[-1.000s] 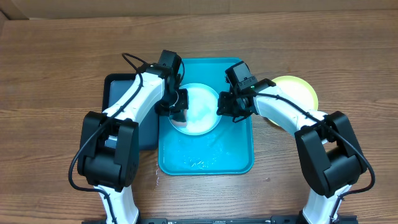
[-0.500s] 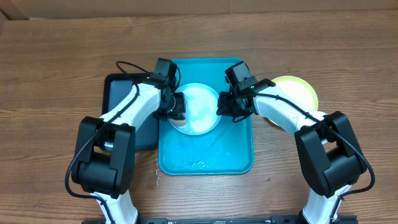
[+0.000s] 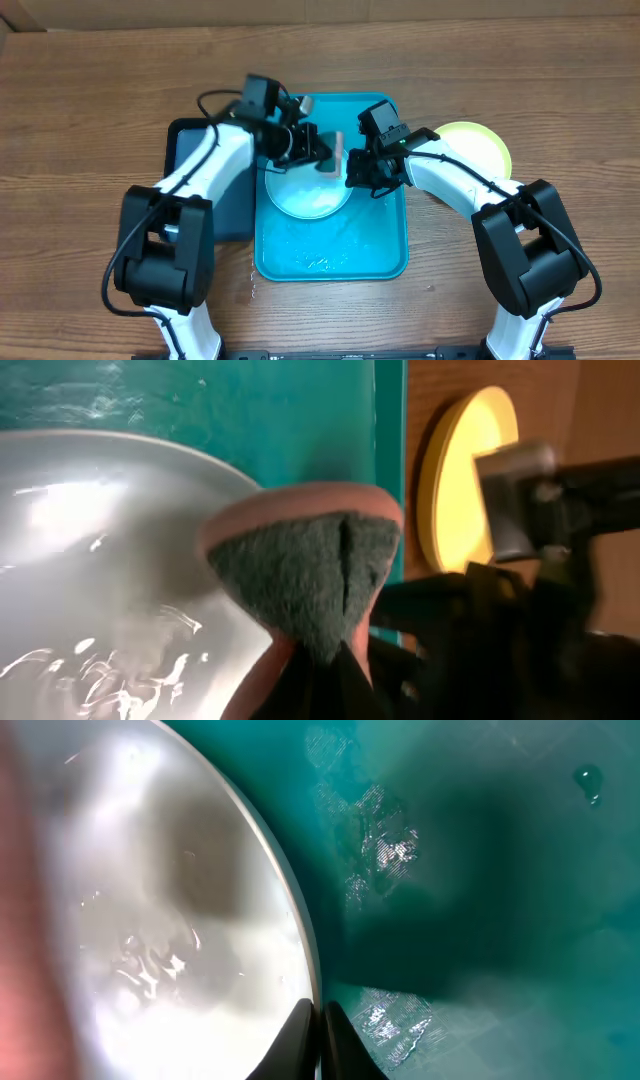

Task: Clean dirty plates on tray and stack at the side
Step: 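Carry the sponge left into the black tray with the left gripper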

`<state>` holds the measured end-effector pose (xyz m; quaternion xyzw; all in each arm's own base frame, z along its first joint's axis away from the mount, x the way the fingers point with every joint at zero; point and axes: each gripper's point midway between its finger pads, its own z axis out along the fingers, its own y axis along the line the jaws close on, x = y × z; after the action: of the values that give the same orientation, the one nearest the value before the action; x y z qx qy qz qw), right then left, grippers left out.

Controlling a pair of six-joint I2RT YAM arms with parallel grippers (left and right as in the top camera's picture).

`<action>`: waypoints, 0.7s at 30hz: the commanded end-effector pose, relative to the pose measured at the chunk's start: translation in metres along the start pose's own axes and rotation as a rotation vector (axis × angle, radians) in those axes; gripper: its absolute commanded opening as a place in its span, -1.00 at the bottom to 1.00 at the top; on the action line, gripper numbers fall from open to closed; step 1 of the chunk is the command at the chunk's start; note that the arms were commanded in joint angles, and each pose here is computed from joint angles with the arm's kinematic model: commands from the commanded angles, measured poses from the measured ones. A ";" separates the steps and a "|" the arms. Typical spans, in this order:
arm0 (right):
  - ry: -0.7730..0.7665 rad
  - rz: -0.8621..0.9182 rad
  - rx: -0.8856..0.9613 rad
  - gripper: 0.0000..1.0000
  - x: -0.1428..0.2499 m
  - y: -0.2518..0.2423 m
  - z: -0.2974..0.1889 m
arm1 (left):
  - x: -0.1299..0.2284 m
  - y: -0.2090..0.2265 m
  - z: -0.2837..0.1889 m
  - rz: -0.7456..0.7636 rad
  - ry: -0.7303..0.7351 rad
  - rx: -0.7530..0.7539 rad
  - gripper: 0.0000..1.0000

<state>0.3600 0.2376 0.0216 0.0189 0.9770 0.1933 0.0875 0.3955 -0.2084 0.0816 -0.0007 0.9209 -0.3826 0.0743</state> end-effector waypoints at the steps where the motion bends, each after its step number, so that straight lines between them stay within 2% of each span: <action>1: -0.010 -0.009 -0.020 -0.92 -0.001 0.006 -0.005 | -0.034 -0.009 -0.055 0.069 -0.108 -0.055 -0.92; 6: -0.011 -0.009 -0.021 -0.92 -0.001 0.006 -0.005 | -0.029 0.045 -0.115 -0.001 -0.119 -0.333 -0.92; 12: -0.015 -0.010 -0.023 -0.92 -0.002 0.007 -0.005 | 0.011 0.108 -0.155 -0.150 -0.014 -0.556 -0.92; 16: -0.016 -0.010 -0.024 -0.92 -0.002 0.007 -0.005 | 0.027 0.138 -0.161 -0.188 0.019 -0.675 -0.91; 21: -0.016 -0.010 -0.024 -0.92 -0.002 0.007 -0.005 | 0.043 0.170 -0.145 -0.191 0.037 -0.747 -0.91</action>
<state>0.3613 0.2389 0.0223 0.0176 0.9763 0.1957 0.0906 0.3552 -0.0005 0.0708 -0.1199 0.9900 -0.0705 0.0238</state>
